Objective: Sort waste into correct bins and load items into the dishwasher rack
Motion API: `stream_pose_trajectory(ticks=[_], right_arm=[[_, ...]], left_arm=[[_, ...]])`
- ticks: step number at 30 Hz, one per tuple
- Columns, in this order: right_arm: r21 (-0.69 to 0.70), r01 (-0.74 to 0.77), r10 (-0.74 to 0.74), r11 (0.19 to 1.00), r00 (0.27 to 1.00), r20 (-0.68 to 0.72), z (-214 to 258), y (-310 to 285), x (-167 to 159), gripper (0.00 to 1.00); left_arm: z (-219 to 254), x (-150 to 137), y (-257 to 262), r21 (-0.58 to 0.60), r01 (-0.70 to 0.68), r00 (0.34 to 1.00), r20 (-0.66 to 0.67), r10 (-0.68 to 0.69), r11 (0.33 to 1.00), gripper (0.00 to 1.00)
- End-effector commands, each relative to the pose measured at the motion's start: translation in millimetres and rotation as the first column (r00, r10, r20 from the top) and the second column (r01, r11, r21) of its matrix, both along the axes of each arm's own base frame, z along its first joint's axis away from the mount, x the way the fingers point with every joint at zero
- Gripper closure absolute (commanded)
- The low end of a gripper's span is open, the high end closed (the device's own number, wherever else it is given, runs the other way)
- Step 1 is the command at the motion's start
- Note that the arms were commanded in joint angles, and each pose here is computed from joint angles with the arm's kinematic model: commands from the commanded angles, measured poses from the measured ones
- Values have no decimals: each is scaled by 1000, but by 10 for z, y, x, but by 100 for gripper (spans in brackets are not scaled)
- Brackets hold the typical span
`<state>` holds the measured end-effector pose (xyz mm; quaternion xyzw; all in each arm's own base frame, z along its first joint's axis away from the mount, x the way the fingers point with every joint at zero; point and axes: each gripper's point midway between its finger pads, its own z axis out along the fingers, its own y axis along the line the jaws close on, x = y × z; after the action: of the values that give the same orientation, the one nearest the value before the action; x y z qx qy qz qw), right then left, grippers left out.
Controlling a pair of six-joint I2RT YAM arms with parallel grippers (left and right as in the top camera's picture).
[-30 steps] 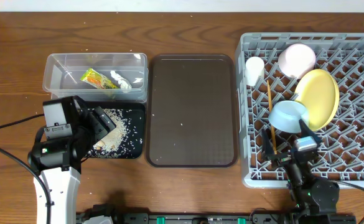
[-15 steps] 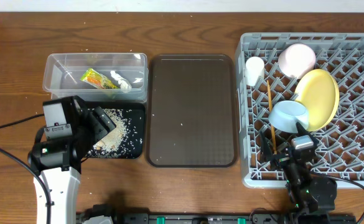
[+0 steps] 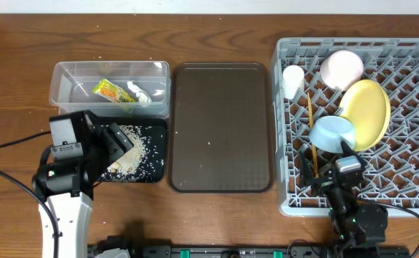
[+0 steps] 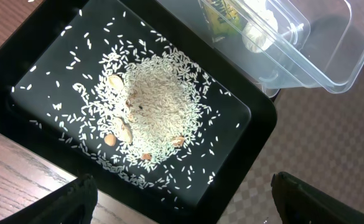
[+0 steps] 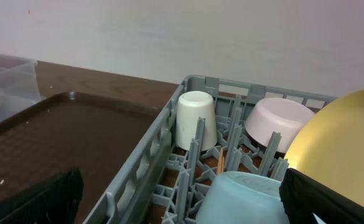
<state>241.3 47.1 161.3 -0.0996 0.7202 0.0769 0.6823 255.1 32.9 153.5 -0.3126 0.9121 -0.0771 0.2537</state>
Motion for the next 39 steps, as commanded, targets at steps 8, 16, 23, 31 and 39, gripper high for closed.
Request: stream_pose_trajectory(ticks=[8, 16, 23, 31, 39], right_arm=[[13, 10, -10, 1000, 1000, -3, -5, -25, 2, 1], [13, 10, -10, 1000, 1000, -3, -5, -26, 2, 1], [13, 10, -10, 1000, 1000, -3, -5, -25, 2, 1], [13, 10, -10, 1000, 1000, -3, -5, -26, 2, 1], [13, 10, -10, 1000, 1000, -3, -5, -26, 2, 1]], left_arm=[[308, -63, -64, 43, 31, 992, 123, -36, 999, 8], [889, -420, -401, 92, 144, 901, 400, -169, 985, 8], [1034, -904, -466, 118, 160, 806, 558, -198, 980, 8], [611, -979, -464, 128, 150, 757, 623, -197, 980, 8], [788, -468, -485, 155, 119, 579, 792, -195, 981, 8]])
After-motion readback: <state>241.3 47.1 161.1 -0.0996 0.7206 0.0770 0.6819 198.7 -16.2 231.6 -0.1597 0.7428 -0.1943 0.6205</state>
